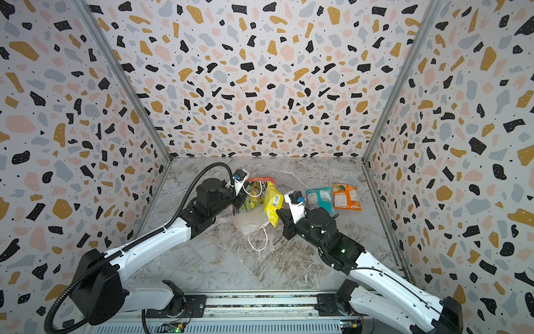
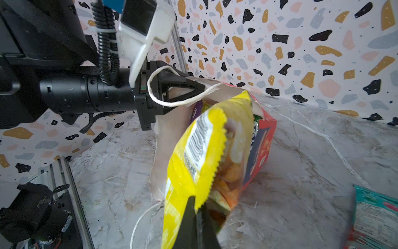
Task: Take the snacks out of the paper bag
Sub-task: Pick up the snack from the paper bag, then place the snack at the middle-right of the table.
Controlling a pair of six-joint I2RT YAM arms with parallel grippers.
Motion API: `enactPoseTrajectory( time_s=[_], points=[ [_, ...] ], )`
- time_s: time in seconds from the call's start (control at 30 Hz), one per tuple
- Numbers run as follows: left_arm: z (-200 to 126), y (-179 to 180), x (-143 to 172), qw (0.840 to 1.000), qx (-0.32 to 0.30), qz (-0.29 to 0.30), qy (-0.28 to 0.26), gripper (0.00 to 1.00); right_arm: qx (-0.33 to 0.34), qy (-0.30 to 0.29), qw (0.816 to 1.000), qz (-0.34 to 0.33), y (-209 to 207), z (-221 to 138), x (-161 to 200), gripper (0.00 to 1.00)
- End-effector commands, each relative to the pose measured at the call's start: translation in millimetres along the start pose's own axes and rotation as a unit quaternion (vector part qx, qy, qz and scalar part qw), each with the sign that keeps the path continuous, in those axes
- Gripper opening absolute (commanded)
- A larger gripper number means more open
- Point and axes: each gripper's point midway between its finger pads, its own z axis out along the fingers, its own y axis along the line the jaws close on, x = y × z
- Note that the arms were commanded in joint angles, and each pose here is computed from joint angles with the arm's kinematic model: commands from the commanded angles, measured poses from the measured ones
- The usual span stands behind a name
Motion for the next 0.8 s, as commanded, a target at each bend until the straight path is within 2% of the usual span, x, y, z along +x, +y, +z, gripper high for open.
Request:
enactPoseTrajectory(
  time_s=[0.0, 0.17, 0.27, 0.37, 0.47, 0.57, 0.67, 0.77],
  points=[
    [-6, 6, -18, 0.999, -0.016, -0.005, -0.034, 0.00, 0.007, -0.026, 1.000, 0.003, -2, -21, -30, 0.00],
    [-7, 6, -19, 0.999, -0.017, -0.004, -0.035, 0.00, 0.037, -0.034, 0.999, -0.003, -11, -32, -49, 0.00],
    [-8, 6, -20, 0.999, -0.015, -0.004, -0.035, 0.00, 0.104, -0.003, 0.995, 0.002, -43, -33, -41, 0.00],
    [-9, 6, -18, 0.999, -0.018, -0.004, -0.036, 0.00, 0.133, 0.026, 0.990, 0.024, -69, -34, -31, 0.00],
    [-9, 8, -19, 0.999, -0.022, -0.004, -0.036, 0.00, 0.197, 0.066, 0.977, 0.055, -108, -38, -13, 0.00],
    [-9, 7, -18, 0.999, -0.020, -0.002, -0.036, 0.00, 0.288, 0.140, 0.944, 0.080, -153, -48, 24, 0.00],
    [-8, 7, -16, 0.999, -0.022, -0.001, -0.033, 0.00, 0.392, 0.207, 0.891, 0.092, -192, -65, 68, 0.00],
    [-6, 7, -16, 0.999, -0.019, -0.001, -0.033, 0.00, 0.451, 0.249, 0.845, 0.145, -230, -79, 110, 0.00]
  ],
)
